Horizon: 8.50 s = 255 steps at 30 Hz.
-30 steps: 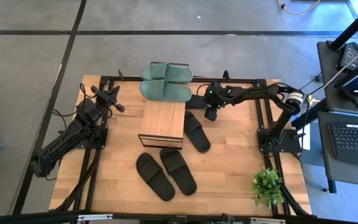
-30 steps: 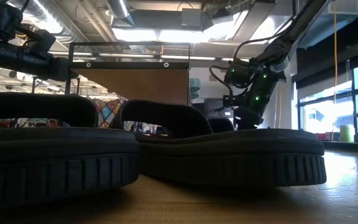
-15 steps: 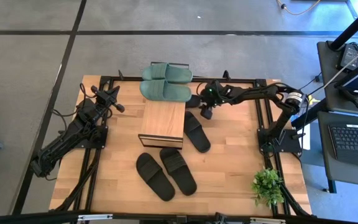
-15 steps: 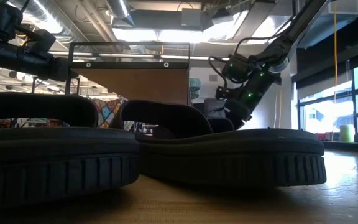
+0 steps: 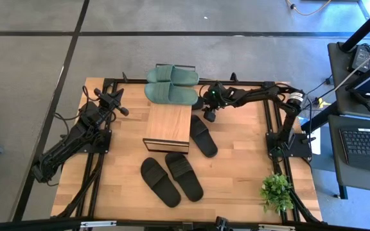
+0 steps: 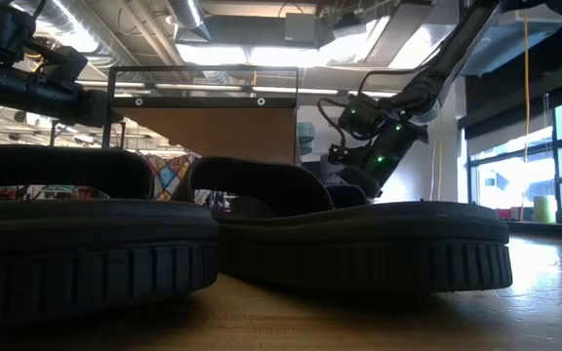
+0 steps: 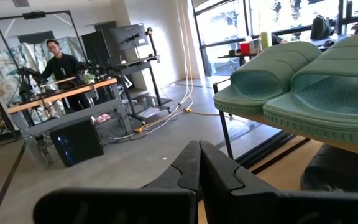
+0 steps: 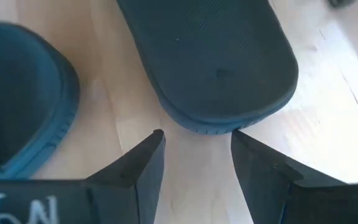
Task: Pick and place slides into the shelf
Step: Put the black slide under the shelf
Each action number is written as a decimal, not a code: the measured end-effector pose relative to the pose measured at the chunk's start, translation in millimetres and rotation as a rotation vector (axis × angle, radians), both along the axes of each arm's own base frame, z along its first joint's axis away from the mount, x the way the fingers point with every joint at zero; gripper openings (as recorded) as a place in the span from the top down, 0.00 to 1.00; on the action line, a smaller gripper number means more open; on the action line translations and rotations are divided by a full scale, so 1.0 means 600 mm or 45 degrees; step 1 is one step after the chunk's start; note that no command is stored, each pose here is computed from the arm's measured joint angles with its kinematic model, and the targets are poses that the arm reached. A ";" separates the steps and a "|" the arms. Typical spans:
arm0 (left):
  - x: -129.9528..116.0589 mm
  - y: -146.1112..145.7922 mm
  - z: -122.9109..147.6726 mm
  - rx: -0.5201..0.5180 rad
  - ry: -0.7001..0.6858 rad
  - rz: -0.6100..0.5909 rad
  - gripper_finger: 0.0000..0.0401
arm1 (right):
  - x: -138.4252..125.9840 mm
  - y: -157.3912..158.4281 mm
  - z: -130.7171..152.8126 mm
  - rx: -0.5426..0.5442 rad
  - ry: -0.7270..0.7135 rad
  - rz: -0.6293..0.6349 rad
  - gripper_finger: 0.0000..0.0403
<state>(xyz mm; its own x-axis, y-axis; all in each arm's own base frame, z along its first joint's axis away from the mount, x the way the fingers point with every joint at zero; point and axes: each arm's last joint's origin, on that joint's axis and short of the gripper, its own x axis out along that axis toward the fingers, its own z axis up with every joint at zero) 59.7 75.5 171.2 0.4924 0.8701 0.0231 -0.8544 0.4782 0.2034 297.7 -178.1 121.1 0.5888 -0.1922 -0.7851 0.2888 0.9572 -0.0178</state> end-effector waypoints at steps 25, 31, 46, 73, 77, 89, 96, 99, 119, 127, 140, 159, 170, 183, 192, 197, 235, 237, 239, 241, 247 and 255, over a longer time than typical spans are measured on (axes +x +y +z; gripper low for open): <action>0.012 -0.003 -0.011 -0.144 -0.035 -0.289 1.00 | 0.026 0.000 0.009 0.045 0.124 0.133 0.54; 0.020 0.005 -0.027 -0.311 -0.004 -0.273 1.00 | 0.024 -0.004 0.010 0.041 0.125 0.127 0.54; 0.042 0.009 -0.066 -0.659 0.092 -0.348 1.00 | 0.029 -0.009 0.017 -0.016 0.069 0.148 0.54; 0.081 0.013 -0.055 -0.622 -0.056 -0.544 1.00 | 0.030 -0.009 0.017 -0.033 0.066 0.167 0.54; 0.083 0.017 -0.064 -0.654 -0.019 -0.495 1.00 | 0.030 -0.009 0.018 -0.039 0.065 0.173 0.54; 0.094 0.026 -0.090 -0.760 0.039 -0.444 1.00 | 0.031 -0.010 0.018 -0.046 0.057 0.174 0.54; 0.103 0.033 -0.100 -0.743 0.066 -0.447 1.00 | 0.031 -0.010 0.018 -0.046 0.056 0.173 0.54; 0.106 0.036 -0.105 -0.734 0.072 -0.450 1.00 | 0.031 -0.010 0.018 -0.046 0.056 0.173 0.54; 0.115 0.058 -0.132 -0.672 0.126 -0.488 1.00 | 0.031 -0.010 0.018 -0.046 0.056 0.172 0.54; 0.111 0.071 -0.139 -0.672 0.110 -0.532 1.00 | 0.031 -0.010 0.018 -0.046 0.056 0.172 0.54; 0.126 0.100 -0.148 -0.646 0.153 -0.586 1.00 | 0.030 -0.010 0.018 -0.034 0.061 0.163 0.54; 0.126 0.107 -0.178 -0.615 0.097 -0.731 1.00 | 0.030 -0.010 0.018 -0.033 0.059 0.160 0.54; 0.140 0.121 -0.194 -0.571 0.101 -0.783 1.00 | 0.030 -0.010 0.018 -0.020 0.054 0.141 0.54; 0.144 0.126 -0.204 -0.595 0.066 -0.929 1.00 | 0.030 -0.010 0.018 -0.021 0.055 0.139 0.54; 0.159 0.140 -0.200 -0.575 0.036 -0.921 1.00 | 0.030 -0.011 0.018 -0.024 0.050 0.138 0.54; 0.169 0.153 -0.202 -0.595 0.027 -0.899 1.00 | 0.034 -0.014 0.022 -0.050 0.008 0.135 0.54; 0.168 0.158 -0.204 -0.590 0.039 -0.772 1.00 | 0.044 -0.027 0.030 -0.167 -0.069 0.003 0.54; 0.168 0.158 -0.204 -0.590 0.039 -0.772 1.00 | 0.047 -0.029 0.029 -0.177 -0.089 -0.001 0.54; 0.168 0.158 -0.204 -0.590 0.039 -0.772 1.00 | 0.048 -0.030 0.024 -0.176 -0.086 0.000 0.54; 0.168 0.158 -0.204 -0.590 0.039 -0.772 1.00 | 0.048 -0.030 0.019 -0.172 -0.078 -0.001 0.54; 0.168 0.158 -0.204 -0.590 0.038 -0.775 1.00 | 0.047 -0.033 0.016 -0.214 -0.044 -0.046 0.54; 0.152 0.147 -0.201 -0.598 0.022 -0.794 1.00 | 0.035 -0.029 0.029 -0.225 0.041 -0.081 0.54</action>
